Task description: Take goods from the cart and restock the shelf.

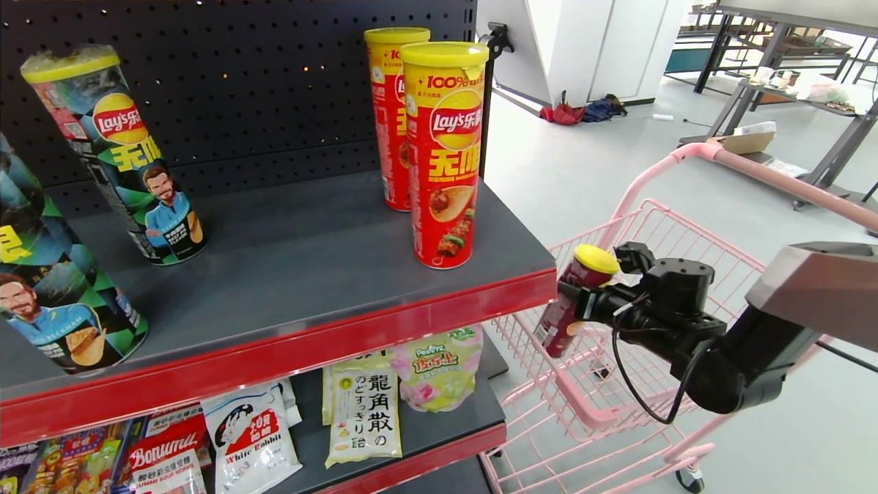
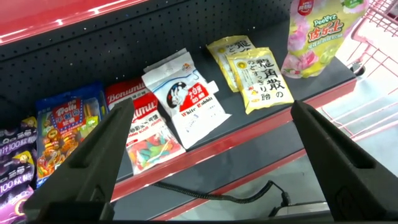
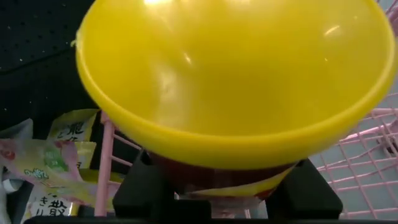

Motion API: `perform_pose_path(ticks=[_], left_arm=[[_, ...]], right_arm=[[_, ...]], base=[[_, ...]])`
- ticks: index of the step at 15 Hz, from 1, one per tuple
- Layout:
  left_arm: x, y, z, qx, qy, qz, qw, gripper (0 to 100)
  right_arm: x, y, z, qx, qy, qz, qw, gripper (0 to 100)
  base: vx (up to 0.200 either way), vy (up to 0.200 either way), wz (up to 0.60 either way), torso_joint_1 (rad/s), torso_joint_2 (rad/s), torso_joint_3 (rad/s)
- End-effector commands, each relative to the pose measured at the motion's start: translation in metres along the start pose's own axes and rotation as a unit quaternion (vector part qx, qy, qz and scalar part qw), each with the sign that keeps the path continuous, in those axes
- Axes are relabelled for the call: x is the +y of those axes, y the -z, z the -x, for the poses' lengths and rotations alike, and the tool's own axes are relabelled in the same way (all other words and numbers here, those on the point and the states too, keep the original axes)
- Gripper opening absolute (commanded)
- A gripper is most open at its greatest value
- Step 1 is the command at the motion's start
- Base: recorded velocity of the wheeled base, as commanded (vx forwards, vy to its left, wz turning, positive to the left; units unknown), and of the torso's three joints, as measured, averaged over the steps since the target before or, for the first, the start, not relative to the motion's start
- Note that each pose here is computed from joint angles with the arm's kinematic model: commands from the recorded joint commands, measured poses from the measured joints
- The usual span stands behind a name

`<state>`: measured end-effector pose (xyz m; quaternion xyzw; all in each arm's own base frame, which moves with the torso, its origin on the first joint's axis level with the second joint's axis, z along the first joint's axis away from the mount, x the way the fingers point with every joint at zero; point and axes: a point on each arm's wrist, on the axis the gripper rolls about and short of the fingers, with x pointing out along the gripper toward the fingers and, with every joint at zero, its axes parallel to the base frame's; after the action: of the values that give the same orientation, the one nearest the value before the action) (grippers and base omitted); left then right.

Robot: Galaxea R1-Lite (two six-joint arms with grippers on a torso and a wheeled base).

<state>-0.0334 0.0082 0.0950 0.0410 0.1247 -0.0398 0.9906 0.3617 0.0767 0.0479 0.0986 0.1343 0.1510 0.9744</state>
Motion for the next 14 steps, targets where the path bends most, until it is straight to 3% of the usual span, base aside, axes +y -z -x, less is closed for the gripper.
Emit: perform_pose_path(ticks=[1,4,5,7,11,14], left_arm=[[0.0,0.0,0.0,0.001,0.001,0.0,1.0,100],[0.0,0.0,0.0,0.001,0.003,0.001,1.0,100],[0.0,0.0,0.0,0.001,0.002,0.001,1.0,100],[0.0,0.0,0.0,0.001,0.001,0.001,1.0,100],[0.0,0.0,0.0,0.001,0.002,0.0,1.0,100],[0.0,0.0,0.0,0.001,0.003,0.0,1.0,100]], right_arm=[[0.018,-0.055,0.052,-0.04,0.006,0.043,0.998,0],[0.029,-0.103,0.108,-0.07,0.033,0.092,0.993,0],[0.025,-0.121,0.14,-0.074,0.088,0.138,0.984,0],[0.039,-0.135,0.21,-0.07,0.102,0.151,0.981,0],[0.058,-0.105,0.333,-0.035,0.105,0.146,0.983,0],[0.061,-0.08,0.372,-0.026,0.125,0.145,0.981,0]], base=[[0.0,0.0,0.0,0.0,0.0,0.0],[0.0,0.0,0.0,0.0,0.0,0.0],[0.0,0.0,0.0,0.0,0.0,0.0],[0.0,0.0,0.0,0.0,0.0,0.0],[0.0,0.0,0.0,0.0,0.0,0.0],[0.0,0.0,0.0,0.0,0.0,0.0]])
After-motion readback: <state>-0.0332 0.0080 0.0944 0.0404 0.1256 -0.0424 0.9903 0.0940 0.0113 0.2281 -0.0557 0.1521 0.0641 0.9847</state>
